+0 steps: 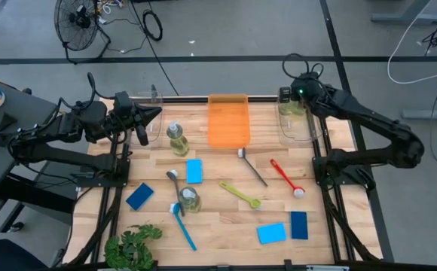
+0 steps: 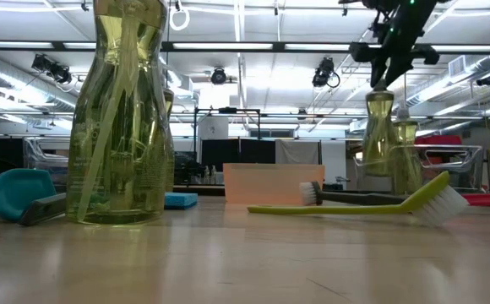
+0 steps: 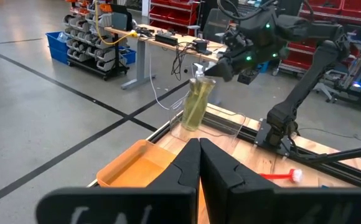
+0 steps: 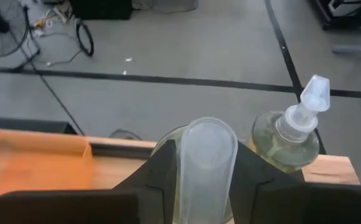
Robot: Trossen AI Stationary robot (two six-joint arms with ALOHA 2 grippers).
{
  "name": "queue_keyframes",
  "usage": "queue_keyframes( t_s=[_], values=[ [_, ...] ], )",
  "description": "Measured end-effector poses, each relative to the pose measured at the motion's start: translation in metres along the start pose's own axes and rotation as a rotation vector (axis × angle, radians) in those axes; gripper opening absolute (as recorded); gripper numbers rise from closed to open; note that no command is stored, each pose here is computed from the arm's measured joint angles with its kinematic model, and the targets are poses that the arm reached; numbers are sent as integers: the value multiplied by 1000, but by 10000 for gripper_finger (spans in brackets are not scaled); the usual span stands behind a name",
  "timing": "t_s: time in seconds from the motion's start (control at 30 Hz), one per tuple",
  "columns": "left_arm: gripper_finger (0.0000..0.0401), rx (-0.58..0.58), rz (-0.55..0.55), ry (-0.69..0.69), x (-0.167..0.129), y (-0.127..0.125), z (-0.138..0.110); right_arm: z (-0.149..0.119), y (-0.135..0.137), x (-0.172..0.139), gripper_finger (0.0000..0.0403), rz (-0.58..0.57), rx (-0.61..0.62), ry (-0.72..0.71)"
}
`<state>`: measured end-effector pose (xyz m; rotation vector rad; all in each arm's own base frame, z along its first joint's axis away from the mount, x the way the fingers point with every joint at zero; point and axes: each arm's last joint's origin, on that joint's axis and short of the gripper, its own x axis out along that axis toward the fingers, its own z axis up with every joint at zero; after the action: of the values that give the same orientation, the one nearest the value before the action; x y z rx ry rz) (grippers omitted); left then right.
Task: Pick & Place Kitchen Sink Supplies
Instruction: Put the yellow dish soap into the right transparent bin
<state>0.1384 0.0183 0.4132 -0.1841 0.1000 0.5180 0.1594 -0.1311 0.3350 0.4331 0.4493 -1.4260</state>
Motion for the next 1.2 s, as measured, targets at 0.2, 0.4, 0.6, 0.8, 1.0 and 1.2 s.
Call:
queue_keyframes(
  t_s=[0.2,0.4,0.6,0.8,1.0,1.2],
  values=[
    [12,0,0,0,0,0,0,-4,-4,15,96,-25,42,-14],
    [12,1,0,0,0,0,0,-13,-7,32,96,-27,79,-21],
    [12,1,0,0,0,0,0,-21,-10,45,96,-30,102,-46],
    [12,2,0,0,0,0,0,-26,-11,52,101,-21,96,-46],
    [12,1,0,0,0,0,0,-28,-11,53,146,-16,98,-49],
    [12,1,0,0,0,0,0,-25,-10,53,186,3,34,-71]
  ],
)
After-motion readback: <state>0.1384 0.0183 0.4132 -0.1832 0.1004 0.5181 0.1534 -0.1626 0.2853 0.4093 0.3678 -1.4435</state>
